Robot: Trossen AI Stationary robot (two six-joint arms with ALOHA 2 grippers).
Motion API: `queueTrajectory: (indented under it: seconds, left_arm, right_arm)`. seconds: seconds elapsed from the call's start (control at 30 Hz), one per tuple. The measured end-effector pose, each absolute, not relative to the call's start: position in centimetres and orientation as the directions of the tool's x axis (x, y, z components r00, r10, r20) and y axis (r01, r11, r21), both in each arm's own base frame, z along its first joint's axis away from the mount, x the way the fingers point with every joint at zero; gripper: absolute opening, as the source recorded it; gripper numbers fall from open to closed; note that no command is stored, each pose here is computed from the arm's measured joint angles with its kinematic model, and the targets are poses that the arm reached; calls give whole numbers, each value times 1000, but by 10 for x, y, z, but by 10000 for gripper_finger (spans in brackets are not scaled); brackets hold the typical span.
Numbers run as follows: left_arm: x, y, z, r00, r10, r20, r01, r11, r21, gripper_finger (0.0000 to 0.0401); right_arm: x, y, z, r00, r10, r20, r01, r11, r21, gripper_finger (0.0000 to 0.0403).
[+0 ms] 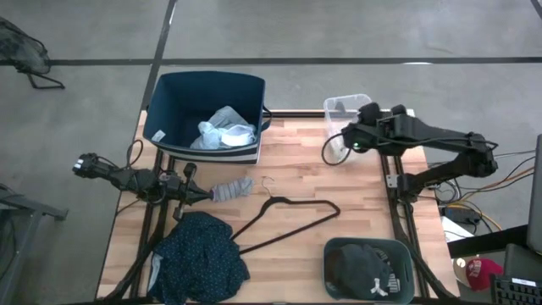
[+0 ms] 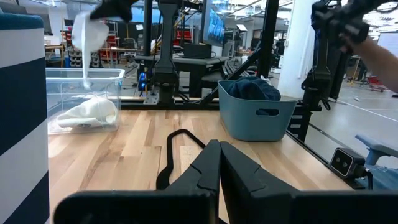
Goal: Pick & Place Cloths
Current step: Put the white sock into the transparent bin, then put the gray sock into the transparent bin
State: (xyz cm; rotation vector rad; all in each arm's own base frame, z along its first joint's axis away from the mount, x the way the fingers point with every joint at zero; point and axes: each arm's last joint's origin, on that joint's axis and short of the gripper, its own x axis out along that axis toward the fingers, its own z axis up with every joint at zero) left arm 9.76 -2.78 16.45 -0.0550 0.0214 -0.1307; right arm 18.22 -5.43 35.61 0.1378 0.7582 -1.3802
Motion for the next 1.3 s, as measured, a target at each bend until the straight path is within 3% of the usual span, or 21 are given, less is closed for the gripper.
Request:
queueTrajectory:
  seconds: [0.3,0.57,0.83,1.07,1.3]
  left_arm:
    - [98,-28,165,991,-130,-17,129,990,-56,10]
    - [98,-28,165,991,-130,-17,129,990,-56,10]
    - [98,-28,165,991,-130,-17,129,990,-56,10]
    - [98,-28,165,991,-130,-17,129,990,-56,10]
    - [98,-28,165,991,-130,-17,129,990,-56,10]
  right_arm:
    - [201,-72,292,-91,-795,-600,822,279,-496,25]
    - [210,-82,265,-79,-645,-760,827,384,-412,134]
    - [218,-85,270,-79,-654,-752,796,413,-443,223]
    - [224,-83,298,1,-681,-732,799,441,-410,233]
    - [232,-73,316,104,-713,-693,776,494,-392,200]
